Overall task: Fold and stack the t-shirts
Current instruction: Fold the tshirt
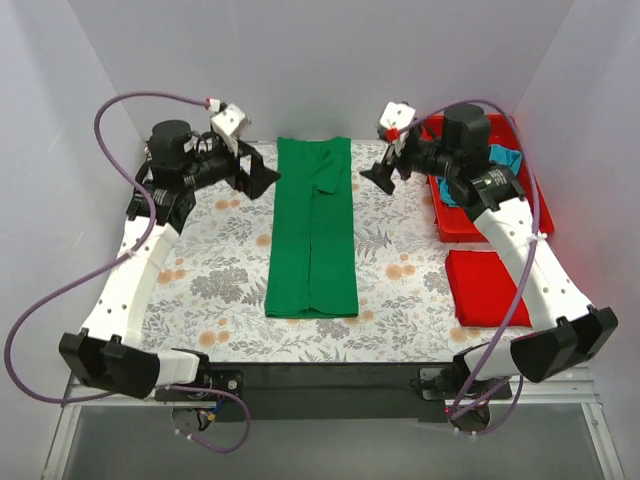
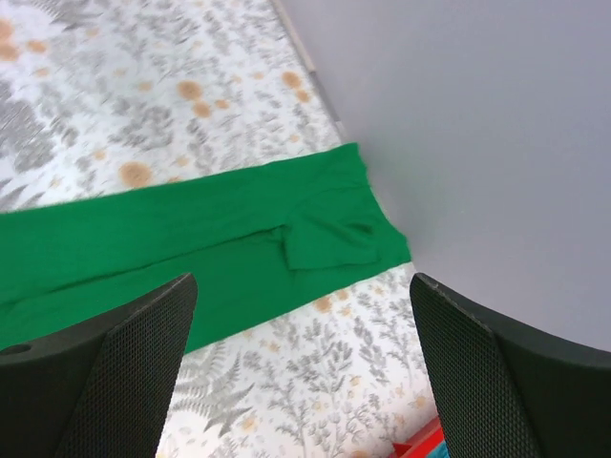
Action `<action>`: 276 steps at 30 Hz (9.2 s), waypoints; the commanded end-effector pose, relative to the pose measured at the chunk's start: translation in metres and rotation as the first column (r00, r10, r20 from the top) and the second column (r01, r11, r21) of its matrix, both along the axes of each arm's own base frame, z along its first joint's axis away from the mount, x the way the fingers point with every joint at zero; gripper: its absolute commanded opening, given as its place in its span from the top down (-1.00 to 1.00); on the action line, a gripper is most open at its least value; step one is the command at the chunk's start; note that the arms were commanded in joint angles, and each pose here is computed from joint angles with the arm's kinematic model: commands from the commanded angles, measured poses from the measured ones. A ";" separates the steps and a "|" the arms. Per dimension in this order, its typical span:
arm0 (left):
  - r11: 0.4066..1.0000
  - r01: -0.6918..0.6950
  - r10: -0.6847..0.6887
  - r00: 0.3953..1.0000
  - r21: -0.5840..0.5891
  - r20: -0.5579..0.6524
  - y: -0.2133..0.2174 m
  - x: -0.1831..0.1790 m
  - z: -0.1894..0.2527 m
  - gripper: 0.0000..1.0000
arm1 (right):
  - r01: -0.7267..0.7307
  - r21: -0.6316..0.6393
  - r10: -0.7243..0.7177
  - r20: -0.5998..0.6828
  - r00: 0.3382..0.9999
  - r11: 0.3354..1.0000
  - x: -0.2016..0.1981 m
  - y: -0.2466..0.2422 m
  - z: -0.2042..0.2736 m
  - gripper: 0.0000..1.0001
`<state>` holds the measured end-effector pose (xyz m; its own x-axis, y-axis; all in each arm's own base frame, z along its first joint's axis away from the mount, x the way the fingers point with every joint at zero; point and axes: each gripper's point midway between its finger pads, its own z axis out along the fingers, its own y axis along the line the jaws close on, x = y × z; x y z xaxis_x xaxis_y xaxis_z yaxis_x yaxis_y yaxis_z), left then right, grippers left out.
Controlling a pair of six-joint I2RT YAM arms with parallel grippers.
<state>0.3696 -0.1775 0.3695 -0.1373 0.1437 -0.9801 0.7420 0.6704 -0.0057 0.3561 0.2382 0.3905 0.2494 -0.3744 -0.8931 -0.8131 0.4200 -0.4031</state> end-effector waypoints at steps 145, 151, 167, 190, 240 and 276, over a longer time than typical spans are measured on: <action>0.789 0.319 -0.416 0.906 0.524 0.074 -0.008 0.100 -0.280 1.00 | -0.257 -0.410 0.202 -0.174 0.964 0.875 0.074 0.048 -0.305 0.97; 0.788 0.317 -0.408 0.911 0.529 0.062 -0.007 0.105 -0.291 1.00 | -0.258 -0.405 0.193 -0.193 0.962 0.877 0.078 0.050 -0.315 0.97; 0.953 0.031 -0.050 0.997 0.302 0.056 0.033 0.152 -0.200 0.19 | -0.003 -0.304 -0.032 -0.108 0.994 0.953 0.126 0.045 -0.229 0.04; 0.946 -0.072 -0.264 0.398 -0.317 -0.878 -0.071 -0.061 -0.277 0.20 | 0.009 0.153 0.146 -0.959 0.243 0.988 -0.074 0.097 -0.298 0.41; 0.704 0.480 -0.541 0.840 0.523 -0.043 0.014 -0.069 -0.332 0.03 | -0.218 -0.522 0.026 -0.350 0.936 0.824 -0.070 0.041 -0.370 -0.12; 0.669 0.557 -0.582 0.804 0.493 -0.119 0.011 -0.079 -0.340 1.00 | -0.366 -0.495 0.113 -0.468 0.877 0.788 -0.096 0.046 -0.384 -0.04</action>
